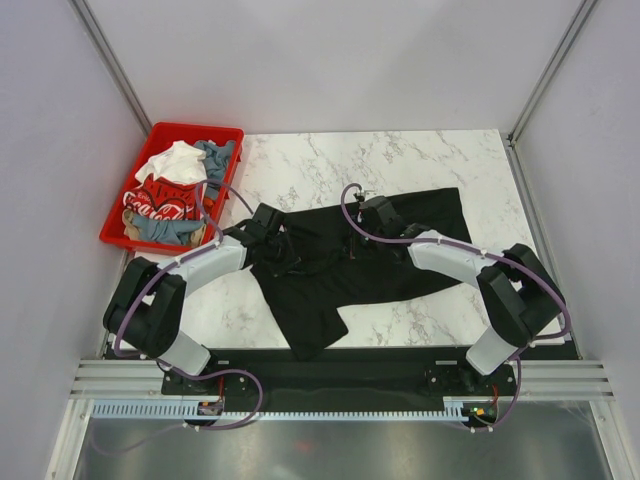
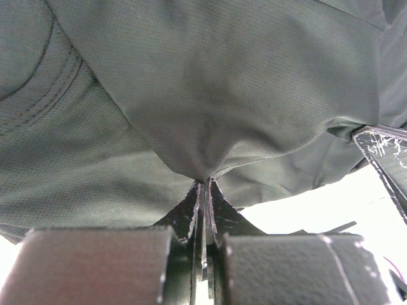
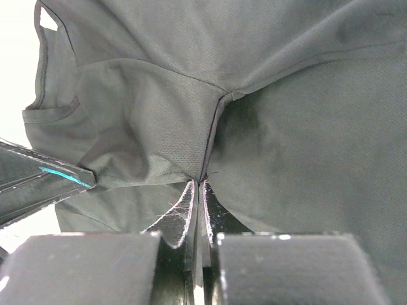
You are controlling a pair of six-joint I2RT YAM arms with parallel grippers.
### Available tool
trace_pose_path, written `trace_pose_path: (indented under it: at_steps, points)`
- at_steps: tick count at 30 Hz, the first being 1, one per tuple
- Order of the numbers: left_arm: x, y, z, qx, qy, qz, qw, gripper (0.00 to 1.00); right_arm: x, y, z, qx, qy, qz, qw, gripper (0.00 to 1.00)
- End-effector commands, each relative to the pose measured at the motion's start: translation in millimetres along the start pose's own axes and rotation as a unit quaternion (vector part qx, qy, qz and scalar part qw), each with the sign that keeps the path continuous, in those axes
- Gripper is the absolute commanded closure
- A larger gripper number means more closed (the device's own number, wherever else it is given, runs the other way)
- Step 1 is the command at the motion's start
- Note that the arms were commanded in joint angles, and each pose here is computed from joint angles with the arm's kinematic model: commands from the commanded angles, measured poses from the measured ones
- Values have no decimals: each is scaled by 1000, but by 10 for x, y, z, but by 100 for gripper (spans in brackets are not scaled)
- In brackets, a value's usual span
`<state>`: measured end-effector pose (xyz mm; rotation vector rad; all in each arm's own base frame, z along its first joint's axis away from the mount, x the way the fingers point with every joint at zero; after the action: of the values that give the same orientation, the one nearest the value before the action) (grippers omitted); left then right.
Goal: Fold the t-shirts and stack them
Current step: Fold the tshirt
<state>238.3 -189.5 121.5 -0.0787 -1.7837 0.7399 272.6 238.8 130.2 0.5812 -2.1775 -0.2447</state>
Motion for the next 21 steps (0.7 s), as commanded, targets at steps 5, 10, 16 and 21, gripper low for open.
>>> trace_pose_path:
  at_steps: [5,10,16,21]
  points:
    - [124,-56,35,-17,7,23,1000,98,-53,-46,40,-4,37,5,999,83]
    - [258,-102,143,-17,22,54,998,98,-73,-88,18,-15,40,12,999,74]
    - [282,-39,102,-47,10,29,998,69,11,-200,-96,-39,36,41,998,66]
    - [346,15,-354,-48,-36,-4,998,66,145,-475,-411,-74,-4,86,993,63]
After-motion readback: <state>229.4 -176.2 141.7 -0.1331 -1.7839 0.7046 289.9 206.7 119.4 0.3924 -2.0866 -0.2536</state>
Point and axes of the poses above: each gripper's point midway between its finger pads, its own x axis back along the fingers, its own y axis along the line the jaws close on, z = x × y, the point moved 8 cm from there along x, back along the fingers, and after that the axes turned 5 degrees about x, right-handed, at the moved point
